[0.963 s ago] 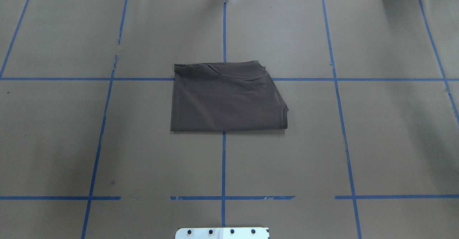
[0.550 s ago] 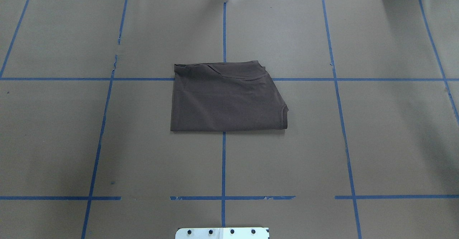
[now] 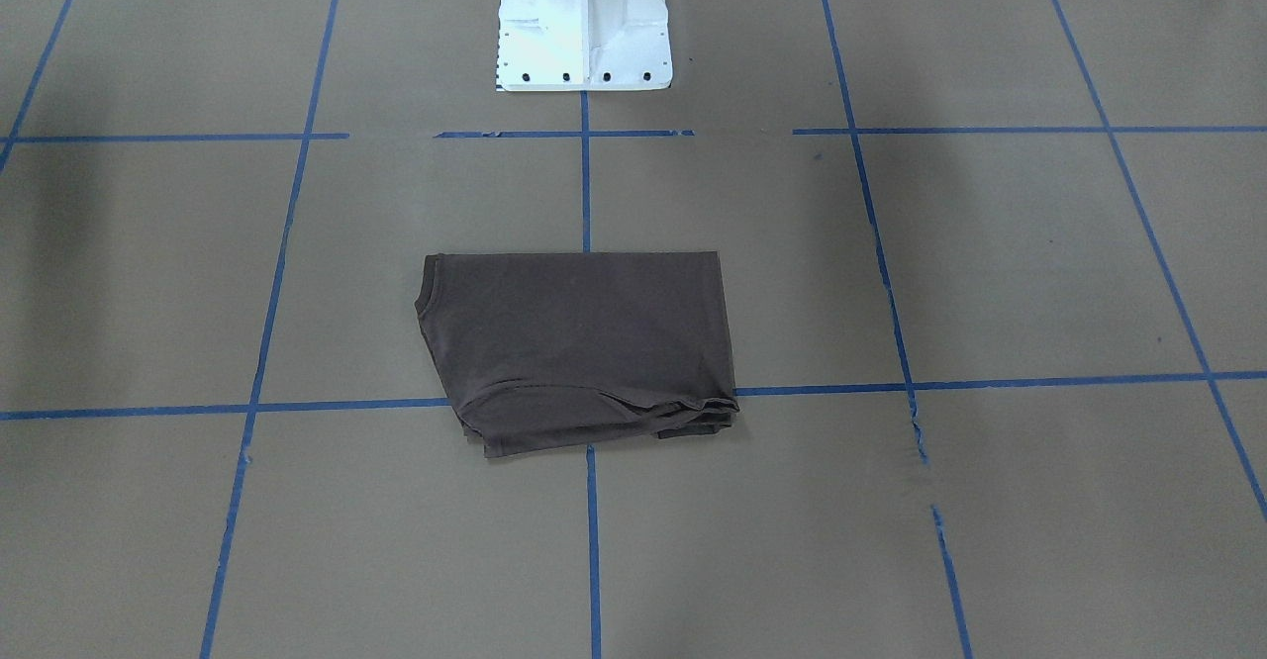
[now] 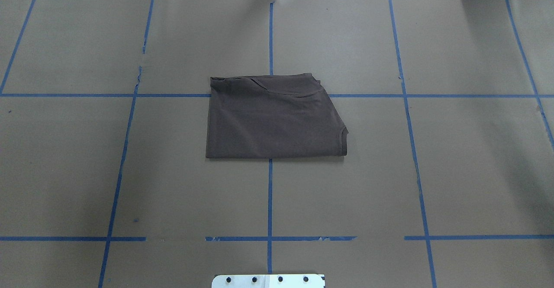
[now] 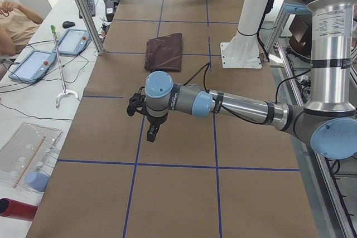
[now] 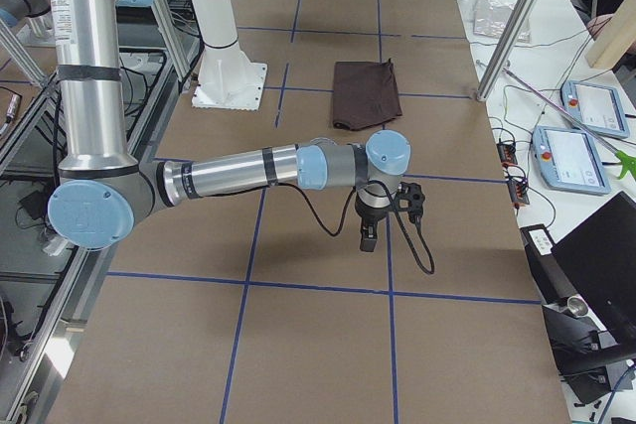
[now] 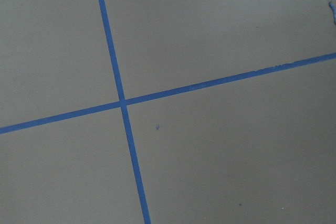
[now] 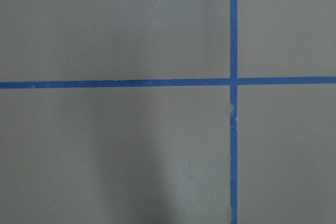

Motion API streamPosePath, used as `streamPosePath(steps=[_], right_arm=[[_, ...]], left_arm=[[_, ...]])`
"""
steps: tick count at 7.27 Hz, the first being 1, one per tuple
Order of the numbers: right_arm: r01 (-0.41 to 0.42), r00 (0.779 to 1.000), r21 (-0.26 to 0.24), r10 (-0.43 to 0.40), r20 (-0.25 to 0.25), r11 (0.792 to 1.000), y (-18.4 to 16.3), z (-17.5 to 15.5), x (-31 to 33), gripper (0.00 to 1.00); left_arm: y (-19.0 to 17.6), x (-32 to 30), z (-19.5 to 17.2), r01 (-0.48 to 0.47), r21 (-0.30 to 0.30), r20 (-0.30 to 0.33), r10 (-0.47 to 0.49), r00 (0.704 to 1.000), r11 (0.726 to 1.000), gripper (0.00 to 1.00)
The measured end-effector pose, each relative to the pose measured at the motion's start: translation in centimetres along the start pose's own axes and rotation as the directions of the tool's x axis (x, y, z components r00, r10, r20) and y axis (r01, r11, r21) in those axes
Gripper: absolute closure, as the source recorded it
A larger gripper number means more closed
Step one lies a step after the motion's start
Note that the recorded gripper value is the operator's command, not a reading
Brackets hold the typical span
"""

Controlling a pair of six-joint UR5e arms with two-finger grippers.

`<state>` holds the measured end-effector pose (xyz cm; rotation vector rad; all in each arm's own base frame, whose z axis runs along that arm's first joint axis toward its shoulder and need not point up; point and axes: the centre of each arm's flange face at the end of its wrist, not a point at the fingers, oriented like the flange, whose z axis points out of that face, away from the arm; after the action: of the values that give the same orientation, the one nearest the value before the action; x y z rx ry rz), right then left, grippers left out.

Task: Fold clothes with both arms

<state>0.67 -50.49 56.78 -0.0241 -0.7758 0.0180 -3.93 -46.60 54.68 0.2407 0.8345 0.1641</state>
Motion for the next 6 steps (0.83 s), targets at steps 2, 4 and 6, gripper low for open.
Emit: streamPosePath(steps=[2,4,6], right_arm=[[0.001,1.0,0.0,-0.001,0.009,1.0,0.6,-0.1,-0.1,0.0],[0.004,0.999,-0.004,-0.004,0.045,1.0,1.6,-0.3,-0.7,0.0],[0.017,0.997,-0.007,-0.016,0.07,1.0,1.6,-0.6,-1.8,0.0]], left_arm=[[-0.1,0.1,-0.1,-0.002,0.002,0.004,0.002,1.0,1.0,0.0],[-0.2,0.1,0.0,-0.002,0.001,0.003,0.002,1.0,1.0,0.0],[-0.2,0.1,0.1,-0.002,-0.001,0.0,0.002,1.0,1.0,0.0]])
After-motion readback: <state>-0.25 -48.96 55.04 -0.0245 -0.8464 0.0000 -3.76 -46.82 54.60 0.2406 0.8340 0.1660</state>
